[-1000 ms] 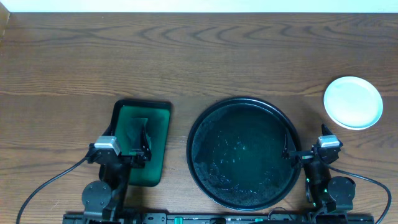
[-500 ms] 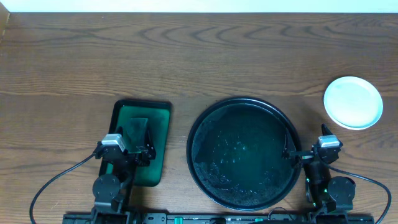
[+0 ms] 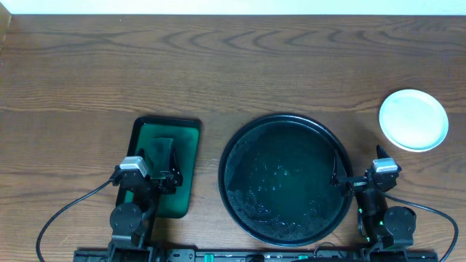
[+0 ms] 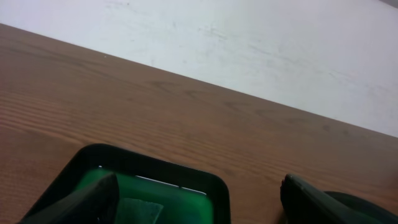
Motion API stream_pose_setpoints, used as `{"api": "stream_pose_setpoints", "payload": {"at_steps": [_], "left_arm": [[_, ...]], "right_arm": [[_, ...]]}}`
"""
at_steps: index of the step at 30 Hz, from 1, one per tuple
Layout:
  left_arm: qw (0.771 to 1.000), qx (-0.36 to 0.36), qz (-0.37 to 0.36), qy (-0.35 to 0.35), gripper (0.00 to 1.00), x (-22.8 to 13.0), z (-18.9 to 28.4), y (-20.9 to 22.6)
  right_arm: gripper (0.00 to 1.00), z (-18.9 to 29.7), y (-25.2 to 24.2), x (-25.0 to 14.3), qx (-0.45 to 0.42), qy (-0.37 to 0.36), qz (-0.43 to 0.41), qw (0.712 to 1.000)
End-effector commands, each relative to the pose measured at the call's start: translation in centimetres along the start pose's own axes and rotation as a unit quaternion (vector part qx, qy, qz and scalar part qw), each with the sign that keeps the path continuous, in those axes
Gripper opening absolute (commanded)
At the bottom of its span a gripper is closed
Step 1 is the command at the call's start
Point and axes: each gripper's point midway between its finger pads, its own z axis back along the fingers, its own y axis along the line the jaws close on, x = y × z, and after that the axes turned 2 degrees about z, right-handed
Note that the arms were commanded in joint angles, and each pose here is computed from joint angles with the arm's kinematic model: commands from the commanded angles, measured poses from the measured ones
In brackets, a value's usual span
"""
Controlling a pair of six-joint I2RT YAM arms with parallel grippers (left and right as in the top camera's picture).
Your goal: Clean dirty plates on tray and stack at the side
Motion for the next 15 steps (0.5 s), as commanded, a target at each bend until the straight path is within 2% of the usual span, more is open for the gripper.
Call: {"api": "stream_pose_setpoints", "payload": {"at_steps": [1,15], "left_arm": [[1.0,0.007,-0.001,0.021,0.83,-1.37,-0.05,0.48],[1.0,0.009,-0.001,0.021,0.83,-1.41,-0.07,0.55]], "right_arm": [[0.99,0.03,-0.06,-0.03,-0.003,0.0,0.008,1.0],[0.99,0.03,-0.06,-0.03,-0.003,0.0,0.008,1.0]]}}
